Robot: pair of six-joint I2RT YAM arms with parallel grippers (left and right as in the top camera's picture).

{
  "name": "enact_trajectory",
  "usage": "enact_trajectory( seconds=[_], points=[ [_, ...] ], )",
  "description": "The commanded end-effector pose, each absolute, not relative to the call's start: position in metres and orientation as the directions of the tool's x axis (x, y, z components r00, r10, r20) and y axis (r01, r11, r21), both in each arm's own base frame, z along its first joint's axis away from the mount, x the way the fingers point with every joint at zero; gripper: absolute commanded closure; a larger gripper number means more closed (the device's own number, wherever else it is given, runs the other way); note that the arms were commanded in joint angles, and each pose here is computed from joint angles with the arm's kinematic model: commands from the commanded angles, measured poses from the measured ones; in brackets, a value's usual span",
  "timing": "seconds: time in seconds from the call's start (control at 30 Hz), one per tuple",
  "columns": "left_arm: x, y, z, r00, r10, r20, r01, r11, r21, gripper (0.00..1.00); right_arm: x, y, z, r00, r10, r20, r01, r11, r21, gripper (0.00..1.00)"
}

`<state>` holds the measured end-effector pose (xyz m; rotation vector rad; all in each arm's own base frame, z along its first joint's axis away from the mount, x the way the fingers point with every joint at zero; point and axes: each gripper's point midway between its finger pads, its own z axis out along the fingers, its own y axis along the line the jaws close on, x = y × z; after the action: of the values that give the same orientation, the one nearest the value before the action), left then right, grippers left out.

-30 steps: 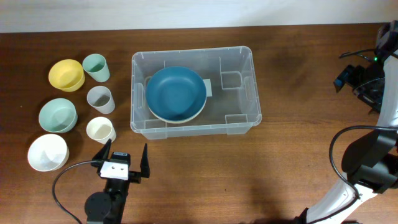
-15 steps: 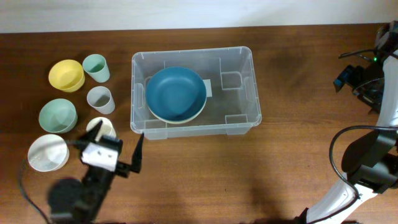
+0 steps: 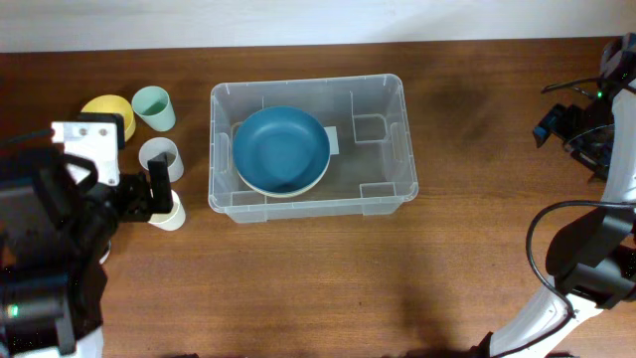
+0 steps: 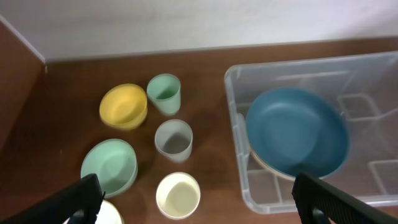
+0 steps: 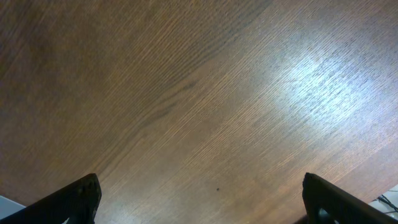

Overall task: Pack container
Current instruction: 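Move the left gripper to the white bowl and grasp its rim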

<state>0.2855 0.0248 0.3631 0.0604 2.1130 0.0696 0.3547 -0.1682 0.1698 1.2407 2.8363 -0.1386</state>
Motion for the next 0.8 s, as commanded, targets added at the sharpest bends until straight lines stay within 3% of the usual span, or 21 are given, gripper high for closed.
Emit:
enact_trajectory(
  seconds=[0.0, 0.1, 0.2, 0.3, 0.43, 0.5, 0.77],
  points=[
    [0.287, 0.084, 0.334, -0.549, -0.273, -0.790, -0.414, 0.910, -0.027, 0.00, 0.352, -0.171, 0.168, -0.672, 0.737, -0.076, 0.741, 0.667, -0.081, 0.01],
    [0.262, 0.133, 0.310, -0.391, -0.589, -0.707, -0.731, 0.665, -0.150, 0.00, 0.352, -0.171, 0.168, -0.672, 0.737, -0.076, 0.741, 0.667, -0.081, 0.01],
    [0.237, 0.170, 0.289, -0.215, -0.756, -0.618, -0.879, 0.425, -0.215, 0.00, 0.353, -0.171, 0.168, -0.671, 0.737, -0.076, 0.741, 0.667, -0.081, 0.01],
    [0.234, 0.172, 0.272, -0.199, -0.842, -0.502, -0.881, 0.378, -0.285, 0.01, 0.353, -0.171, 0.168, -0.671, 0.737, -0.076, 0.741, 0.667, -0.081, 0.01],
    [0.223, 0.185, 0.251, -0.179, -0.885, -0.430, -0.921, 0.305, -0.244, 0.00, 0.353, -0.171, 0.168, -0.671, 0.737, -0.076, 0.741, 0.667, -0.081, 0.01],
    [0.221, 0.206, 0.221, -0.120, -0.936, -0.331, -0.957, 0.198, -0.211, 0.00, 0.352, -0.171, 0.168, -0.672, 0.737, -0.076, 0.741, 0.667, -0.081, 0.01],
    [0.234, 0.221, 0.143, -0.153, -0.979, -0.132, -0.985, 0.162, -0.059, 0.01, 0.352, -0.171, 0.168, -0.672, 0.737, -0.076, 0.741, 0.667, -0.081, 0.01]
  ],
)
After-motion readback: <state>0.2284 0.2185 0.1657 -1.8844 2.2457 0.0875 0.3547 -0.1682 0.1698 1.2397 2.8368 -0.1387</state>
